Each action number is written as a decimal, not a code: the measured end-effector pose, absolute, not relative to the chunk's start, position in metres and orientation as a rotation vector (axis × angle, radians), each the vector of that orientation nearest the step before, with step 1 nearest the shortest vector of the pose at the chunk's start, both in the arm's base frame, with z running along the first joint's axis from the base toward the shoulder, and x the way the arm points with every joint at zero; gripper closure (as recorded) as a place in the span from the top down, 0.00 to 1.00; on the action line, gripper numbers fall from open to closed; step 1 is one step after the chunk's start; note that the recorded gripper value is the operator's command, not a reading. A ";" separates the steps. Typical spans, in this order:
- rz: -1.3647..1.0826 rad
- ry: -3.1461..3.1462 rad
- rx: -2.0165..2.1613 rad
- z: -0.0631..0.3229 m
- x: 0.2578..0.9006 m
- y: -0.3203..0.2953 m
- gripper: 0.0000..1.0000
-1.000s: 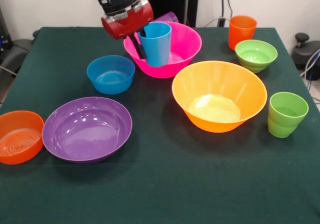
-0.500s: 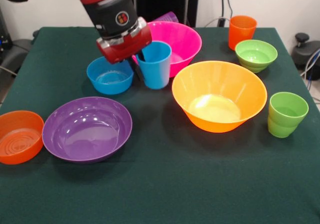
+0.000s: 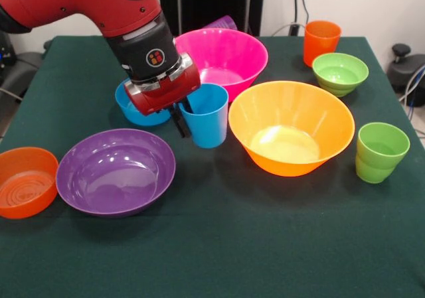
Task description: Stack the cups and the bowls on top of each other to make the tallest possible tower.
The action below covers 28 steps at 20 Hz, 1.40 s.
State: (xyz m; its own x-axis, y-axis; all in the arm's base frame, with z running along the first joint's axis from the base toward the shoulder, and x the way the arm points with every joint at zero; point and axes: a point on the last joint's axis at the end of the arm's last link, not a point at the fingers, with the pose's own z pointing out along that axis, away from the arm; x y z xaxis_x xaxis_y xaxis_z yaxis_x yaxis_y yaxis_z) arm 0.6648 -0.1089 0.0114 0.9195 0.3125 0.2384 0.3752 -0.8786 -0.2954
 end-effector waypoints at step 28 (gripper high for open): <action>-0.290 -0.533 -2.811 0.041 0.665 -0.137 0.00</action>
